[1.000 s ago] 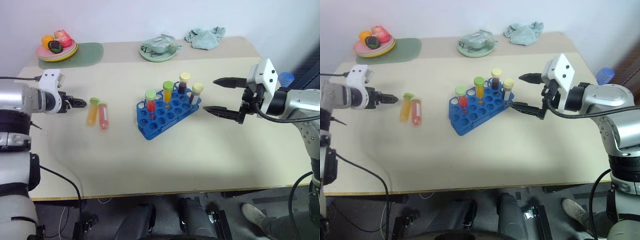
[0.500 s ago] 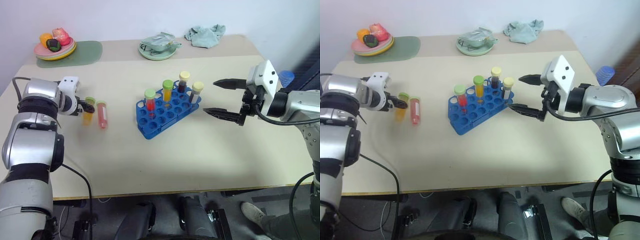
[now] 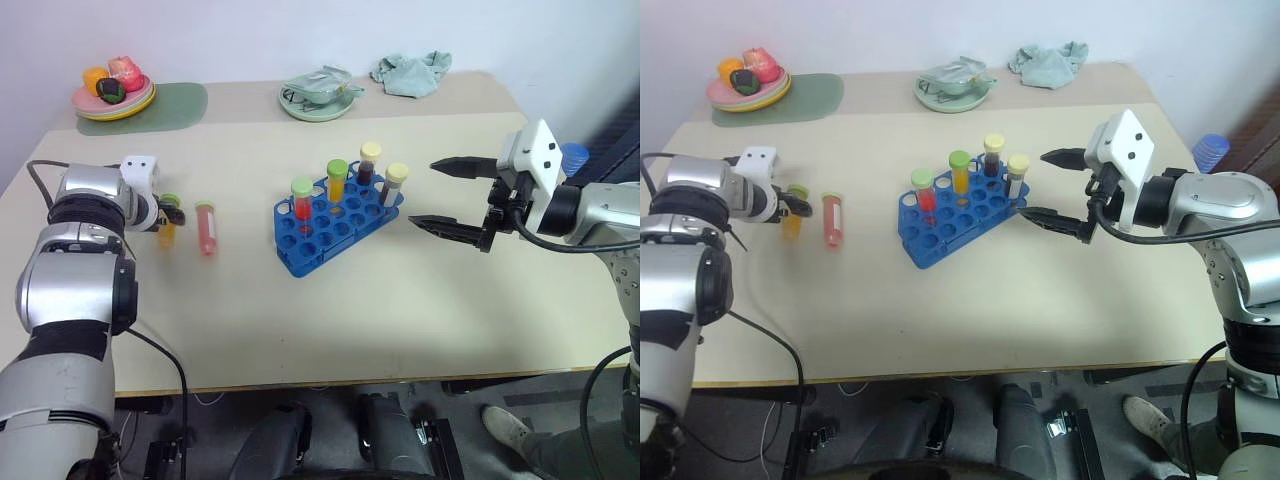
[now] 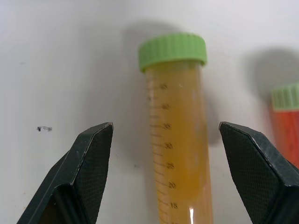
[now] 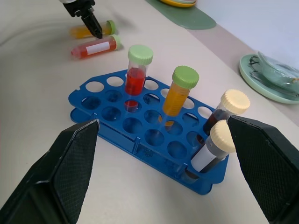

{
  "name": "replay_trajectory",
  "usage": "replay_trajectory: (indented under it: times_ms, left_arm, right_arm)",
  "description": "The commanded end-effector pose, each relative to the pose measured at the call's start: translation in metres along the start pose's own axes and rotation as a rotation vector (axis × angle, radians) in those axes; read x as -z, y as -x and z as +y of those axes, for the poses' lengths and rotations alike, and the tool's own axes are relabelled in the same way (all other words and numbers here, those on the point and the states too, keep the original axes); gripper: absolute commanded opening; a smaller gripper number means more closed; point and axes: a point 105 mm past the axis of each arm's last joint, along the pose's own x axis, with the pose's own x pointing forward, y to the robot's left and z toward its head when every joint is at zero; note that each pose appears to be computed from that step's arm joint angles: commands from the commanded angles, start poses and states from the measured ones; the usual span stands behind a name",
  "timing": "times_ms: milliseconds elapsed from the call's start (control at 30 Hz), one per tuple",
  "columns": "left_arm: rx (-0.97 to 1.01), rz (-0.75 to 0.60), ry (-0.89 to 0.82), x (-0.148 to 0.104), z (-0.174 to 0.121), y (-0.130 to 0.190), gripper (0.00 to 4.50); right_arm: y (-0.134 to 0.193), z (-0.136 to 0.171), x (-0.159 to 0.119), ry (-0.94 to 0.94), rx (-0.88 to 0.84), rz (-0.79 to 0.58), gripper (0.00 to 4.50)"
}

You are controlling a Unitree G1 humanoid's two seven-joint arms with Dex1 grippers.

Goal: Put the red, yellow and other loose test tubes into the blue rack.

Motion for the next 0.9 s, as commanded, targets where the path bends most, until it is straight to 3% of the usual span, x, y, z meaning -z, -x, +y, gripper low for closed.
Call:
replay_trajectory:
  times_ms: [33, 300, 500, 533, 733, 900]
  left_arm:
    - [-0.016, -0.06, 0.075, -0.017, 0.0, 0.008, 3.73]
    - [-0.034, -0.072, 0.155, -0.021, -0.003, 0.01, 3.73]
    - [-0.031, -0.068, 0.153, -0.021, -0.006, 0.008, 0.83]
    - [-0.029, -0.063, 0.165, -0.02, -0.007, 0.008, 0.69]
    - [0.03, -0.044, 0.18, -0.02, -0.009, 0.015, 0.69]
    - [0.122, -0.159, 0.137, -0.044, -0.008, 0.032, 0.69]
  right_arm:
    - [0.002, -0.001, -0.016, 0.055, 0.01, -0.033, 4.47]
    - [-0.001, 0.002, -0.017, 0.048, 0.005, -0.042, 4.47]
    - [-0.001, 0.004, -0.016, 0.038, 0.005, -0.043, 4.5]
    - [-0.001, 0.004, -0.016, 0.036, 0.006, -0.042, 4.5]
    - [-0.002, 0.003, -0.014, 0.03, 0.007, -0.042, 4.5]
    - [-0.001, 0.002, -0.013, 0.029, 0.011, -0.043, 4.5]
